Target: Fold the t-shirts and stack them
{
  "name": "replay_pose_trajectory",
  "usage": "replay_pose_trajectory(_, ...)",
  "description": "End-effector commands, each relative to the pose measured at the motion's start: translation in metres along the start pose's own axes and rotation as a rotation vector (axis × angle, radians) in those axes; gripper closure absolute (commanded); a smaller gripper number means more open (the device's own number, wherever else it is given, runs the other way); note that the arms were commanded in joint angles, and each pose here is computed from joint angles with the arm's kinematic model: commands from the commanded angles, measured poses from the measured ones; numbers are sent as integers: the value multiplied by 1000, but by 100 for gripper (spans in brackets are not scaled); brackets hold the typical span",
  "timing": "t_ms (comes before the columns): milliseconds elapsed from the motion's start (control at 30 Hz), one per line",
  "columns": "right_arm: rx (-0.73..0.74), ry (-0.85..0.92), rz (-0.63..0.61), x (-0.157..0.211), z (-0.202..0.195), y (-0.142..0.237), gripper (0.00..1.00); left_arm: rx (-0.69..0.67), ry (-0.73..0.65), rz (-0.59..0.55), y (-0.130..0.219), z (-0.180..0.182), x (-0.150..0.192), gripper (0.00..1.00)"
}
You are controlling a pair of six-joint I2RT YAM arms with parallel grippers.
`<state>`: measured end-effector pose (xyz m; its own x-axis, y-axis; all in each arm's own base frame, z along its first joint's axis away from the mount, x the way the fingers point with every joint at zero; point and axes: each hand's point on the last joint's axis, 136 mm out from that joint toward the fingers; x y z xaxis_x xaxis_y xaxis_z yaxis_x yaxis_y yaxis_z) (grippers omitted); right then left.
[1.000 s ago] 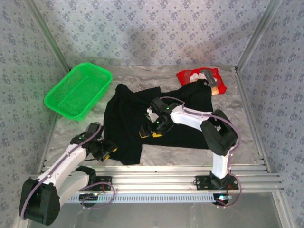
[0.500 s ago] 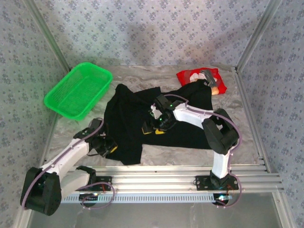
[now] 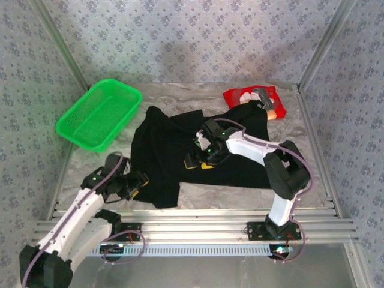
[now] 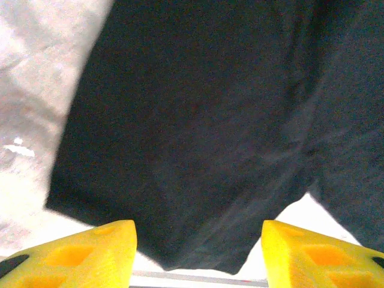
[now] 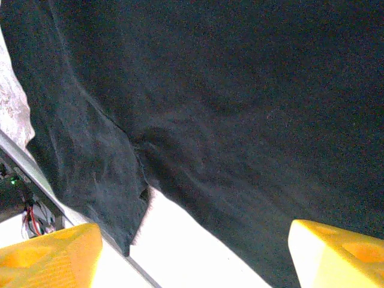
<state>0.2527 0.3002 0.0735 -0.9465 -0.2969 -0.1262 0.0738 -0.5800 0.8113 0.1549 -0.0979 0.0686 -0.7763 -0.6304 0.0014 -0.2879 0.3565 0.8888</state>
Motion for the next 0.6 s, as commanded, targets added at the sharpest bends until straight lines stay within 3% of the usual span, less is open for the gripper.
replay_pose_trajectory(0,-31,49,-13,3,7,10,16,-133,74,40,-7,37,14,42)
replay_pose_trajectory(167,-42,76,-31,-1,12,18,16,-185,73,59,-18,48,19,43)
replay_pose_trajectory(400,-45,70,-32,-1,11,20,16,-159,70,66,-35,34,15,47)
replay_pose_trajectory(567,-41,61,-32,-1,8,19,17,-121,46,61,-45,13,4,80)
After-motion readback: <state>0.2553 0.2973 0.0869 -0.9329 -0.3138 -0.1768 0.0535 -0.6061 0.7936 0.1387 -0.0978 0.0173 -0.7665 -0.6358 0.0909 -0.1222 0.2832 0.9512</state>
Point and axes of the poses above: each hand's point on the last joint's axis, 136 mm out from that joint toward the fingers, its own y axis back along the fingers, its own z axis along the line the jaws close on, x = y × z, and after that the axes turned 1 degree about y, right-handed
